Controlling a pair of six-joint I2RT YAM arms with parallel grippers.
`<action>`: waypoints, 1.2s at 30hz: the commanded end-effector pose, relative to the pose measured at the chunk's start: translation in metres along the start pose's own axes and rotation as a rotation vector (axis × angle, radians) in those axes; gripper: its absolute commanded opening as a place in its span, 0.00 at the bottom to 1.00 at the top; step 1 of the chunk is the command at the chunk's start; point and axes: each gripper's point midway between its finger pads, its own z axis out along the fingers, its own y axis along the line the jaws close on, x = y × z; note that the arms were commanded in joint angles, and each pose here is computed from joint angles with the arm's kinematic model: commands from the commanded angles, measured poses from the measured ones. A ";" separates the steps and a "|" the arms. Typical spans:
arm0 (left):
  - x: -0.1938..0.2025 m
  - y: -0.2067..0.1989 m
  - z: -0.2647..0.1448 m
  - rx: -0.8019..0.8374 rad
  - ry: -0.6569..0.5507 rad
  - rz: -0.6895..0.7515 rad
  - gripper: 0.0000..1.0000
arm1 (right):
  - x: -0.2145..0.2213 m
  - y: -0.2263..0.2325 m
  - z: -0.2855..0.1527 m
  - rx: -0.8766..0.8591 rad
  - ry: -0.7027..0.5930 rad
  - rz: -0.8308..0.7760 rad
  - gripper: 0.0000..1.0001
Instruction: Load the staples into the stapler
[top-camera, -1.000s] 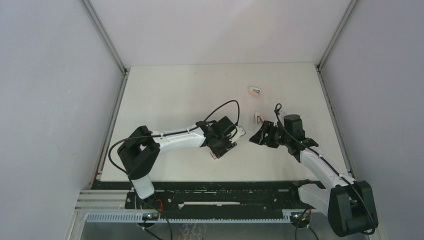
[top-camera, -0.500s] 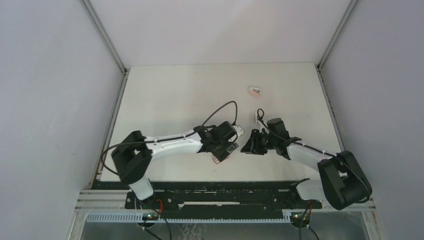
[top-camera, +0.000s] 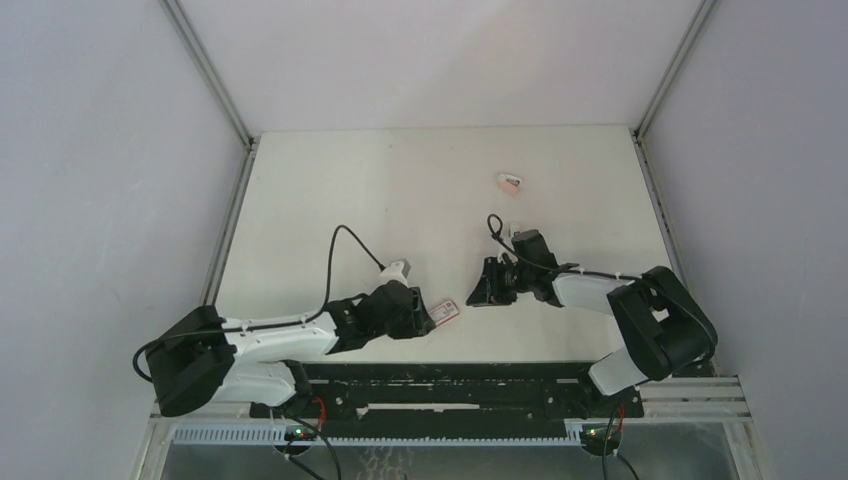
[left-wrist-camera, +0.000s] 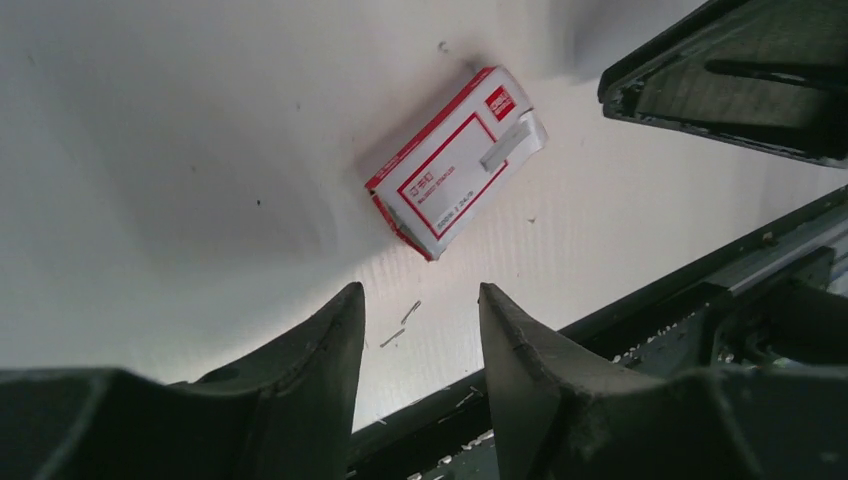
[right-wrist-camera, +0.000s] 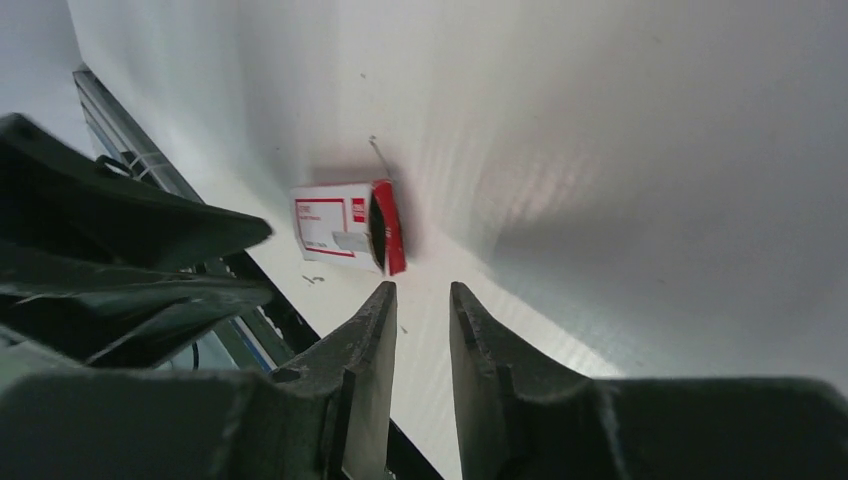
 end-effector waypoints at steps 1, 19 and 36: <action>-0.009 -0.031 0.006 0.138 -0.039 -0.276 0.48 | -0.019 0.026 0.006 -0.076 -0.031 -0.104 0.25; 0.001 0.014 0.013 -0.022 -0.080 -0.332 0.35 | -0.020 0.043 0.028 -0.069 0.036 -0.198 0.15; 0.007 0.026 0.024 -0.103 -0.062 -0.302 0.31 | -0.011 0.040 0.037 -0.064 0.077 -0.198 0.12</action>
